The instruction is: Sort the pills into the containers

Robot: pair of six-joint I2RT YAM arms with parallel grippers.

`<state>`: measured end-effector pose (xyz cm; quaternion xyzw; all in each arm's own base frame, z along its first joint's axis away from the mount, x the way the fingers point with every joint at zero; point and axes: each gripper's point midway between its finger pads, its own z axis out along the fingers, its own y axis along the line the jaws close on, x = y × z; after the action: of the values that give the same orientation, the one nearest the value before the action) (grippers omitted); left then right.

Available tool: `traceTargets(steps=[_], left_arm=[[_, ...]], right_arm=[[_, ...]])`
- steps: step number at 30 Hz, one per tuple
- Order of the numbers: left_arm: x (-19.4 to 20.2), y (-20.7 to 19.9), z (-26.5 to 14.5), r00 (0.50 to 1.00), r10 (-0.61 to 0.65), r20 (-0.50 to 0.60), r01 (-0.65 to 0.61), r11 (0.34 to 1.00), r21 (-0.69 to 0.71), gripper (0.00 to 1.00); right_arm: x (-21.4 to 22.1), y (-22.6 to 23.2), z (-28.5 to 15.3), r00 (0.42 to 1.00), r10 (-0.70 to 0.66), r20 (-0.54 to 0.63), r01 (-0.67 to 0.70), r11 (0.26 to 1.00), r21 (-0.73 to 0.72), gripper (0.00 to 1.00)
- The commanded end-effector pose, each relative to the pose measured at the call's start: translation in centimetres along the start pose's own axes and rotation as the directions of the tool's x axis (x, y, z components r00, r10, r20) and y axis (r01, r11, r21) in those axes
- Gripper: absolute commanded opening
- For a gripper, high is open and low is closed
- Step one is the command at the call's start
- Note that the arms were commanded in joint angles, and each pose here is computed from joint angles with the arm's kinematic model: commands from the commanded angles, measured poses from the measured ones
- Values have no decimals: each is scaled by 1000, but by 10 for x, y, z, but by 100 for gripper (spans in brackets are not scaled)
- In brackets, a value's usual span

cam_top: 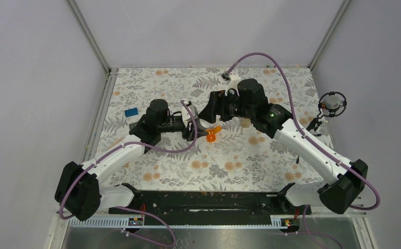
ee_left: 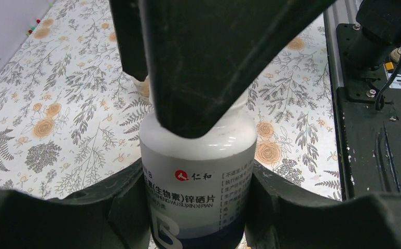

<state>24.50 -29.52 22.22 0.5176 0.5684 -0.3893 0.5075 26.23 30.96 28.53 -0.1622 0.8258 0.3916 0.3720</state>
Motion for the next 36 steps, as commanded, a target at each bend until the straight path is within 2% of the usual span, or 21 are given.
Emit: traceTargets(steps=[1, 9, 12, 17, 20, 22, 24, 27, 31, 36], left_arm=[[-21, 10, 2, 997, 43, 62, -40, 998, -49, 2], [-21, 14, 6, 997, 36, 66, -33, 998, -51, 14], [-21, 17, 6, 997, 35, 68, -30, 997, -65, 19], [-23, 21, 5, 996, 31, 87, -22, 995, -95, 31], [-25, 26, 5, 994, 17, 108, -3, 992, -128, 47], [-22, 32, 5, 993, -7, 116, 27, 985, -169, 79], [-21, 44, 1, 990, -37, 138, 71, 966, -250, 97], [-23, 58, -13, 974, -59, 218, 140, 915, -379, 99], [-16, 72, -31, 949, -119, 291, 257, 826, -502, 99], [-9, 83, -54, 879, -254, 403, 460, 670, -582, 99]], right_arm=[[-11, 18, -7, 999, -21, 50, 23, 998, -54, 82], [19, 5, 14, 999, -19, -28, 20, 999, 34, 78], [22, 4, 20, 999, -6, -42, 8, 999, 43, 68], [25, 0, 21, 998, 22, -53, -18, 998, 68, 41], [24, -7, 18, 999, 18, -40, -14, 994, 110, 31], [21, -17, 13, 1000, 3, -15, -1, 987, 164, 30], [18, -30, 5, 999, -34, 7, 31, 972, 233, 29], [23, -64, -10, 997, -76, 0, 70, 925, 372, 30], [47, -118, -34, 999, -49, -16, 50, 851, 522, 30], [82, -193, -63, 999, 28, -23, -3, 713, 702, 31]])
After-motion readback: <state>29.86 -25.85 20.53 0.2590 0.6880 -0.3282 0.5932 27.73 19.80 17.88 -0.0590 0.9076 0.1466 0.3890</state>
